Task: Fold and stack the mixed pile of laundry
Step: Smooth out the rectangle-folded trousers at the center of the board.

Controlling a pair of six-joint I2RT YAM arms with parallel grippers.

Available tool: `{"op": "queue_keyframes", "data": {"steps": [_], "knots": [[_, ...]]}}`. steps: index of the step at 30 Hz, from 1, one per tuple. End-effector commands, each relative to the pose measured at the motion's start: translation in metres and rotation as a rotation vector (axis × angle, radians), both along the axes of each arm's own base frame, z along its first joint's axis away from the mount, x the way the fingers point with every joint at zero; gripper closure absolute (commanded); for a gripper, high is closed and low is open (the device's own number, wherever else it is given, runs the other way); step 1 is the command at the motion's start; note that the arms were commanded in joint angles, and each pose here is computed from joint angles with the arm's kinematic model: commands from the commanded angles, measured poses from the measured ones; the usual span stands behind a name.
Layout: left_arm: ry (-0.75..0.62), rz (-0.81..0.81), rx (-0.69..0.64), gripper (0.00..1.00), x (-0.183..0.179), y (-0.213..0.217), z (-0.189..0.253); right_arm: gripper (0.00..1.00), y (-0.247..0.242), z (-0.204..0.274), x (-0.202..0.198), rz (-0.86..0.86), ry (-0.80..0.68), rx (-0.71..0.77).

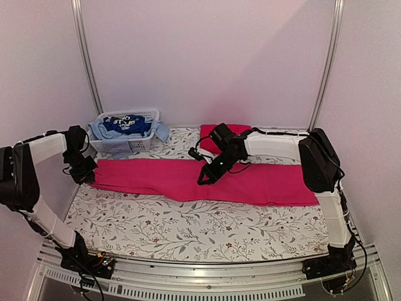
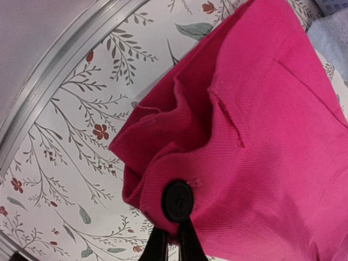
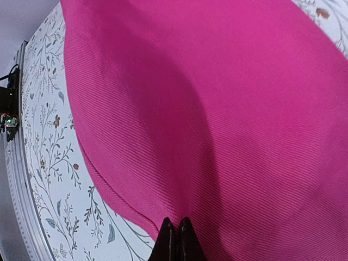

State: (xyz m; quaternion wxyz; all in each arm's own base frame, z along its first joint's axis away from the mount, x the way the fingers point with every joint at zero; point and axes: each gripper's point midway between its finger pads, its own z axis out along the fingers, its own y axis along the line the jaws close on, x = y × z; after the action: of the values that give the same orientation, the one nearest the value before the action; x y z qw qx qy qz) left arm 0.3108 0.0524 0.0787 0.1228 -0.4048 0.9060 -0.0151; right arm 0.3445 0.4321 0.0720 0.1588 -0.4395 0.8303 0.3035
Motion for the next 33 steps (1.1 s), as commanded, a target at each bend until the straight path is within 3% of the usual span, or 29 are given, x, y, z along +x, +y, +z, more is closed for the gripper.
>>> {"op": "queue_keyframes", "data": {"steps": [1,3,6,8,13,16,21,28,33], "knots": [[-0.014,-0.07,0.082,1.0,0.015,0.015,-0.003,1.0,-0.013,-0.047,-0.016,0.005,0.236,-0.008],[-0.038,-0.117,0.065,1.0,0.025,0.01,-0.004,1.0,-0.015,-0.06,-0.022,0.006,0.276,-0.02],[-0.102,-0.217,0.064,0.88,0.044,-0.005,0.007,1.0,-0.022,-0.076,-0.033,0.0,0.328,-0.046],[-0.119,-0.287,0.082,0.74,0.052,-0.017,0.015,1.0,-0.028,-0.085,-0.043,-0.001,0.363,-0.066],[-0.228,-0.602,0.089,0.26,0.056,-0.098,0.036,1.0,-0.053,-0.105,-0.068,-0.022,0.437,-0.133],[-0.291,-0.775,0.068,0.09,0.043,-0.153,0.041,1.0,-0.073,-0.111,-0.087,-0.043,0.483,-0.172],[-0.412,-0.98,0.039,0.05,0.02,-0.216,0.054,1.0,-0.092,-0.101,-0.099,-0.073,0.495,-0.163],[-0.679,-1.312,0.095,0.0,-0.016,-0.283,0.075,0.98,-0.077,-0.074,-0.059,-0.113,0.449,-0.087],[-0.693,-1.482,0.121,0.01,-0.024,-0.31,0.053,0.97,-0.072,-0.058,-0.046,-0.122,0.436,-0.04]]}}
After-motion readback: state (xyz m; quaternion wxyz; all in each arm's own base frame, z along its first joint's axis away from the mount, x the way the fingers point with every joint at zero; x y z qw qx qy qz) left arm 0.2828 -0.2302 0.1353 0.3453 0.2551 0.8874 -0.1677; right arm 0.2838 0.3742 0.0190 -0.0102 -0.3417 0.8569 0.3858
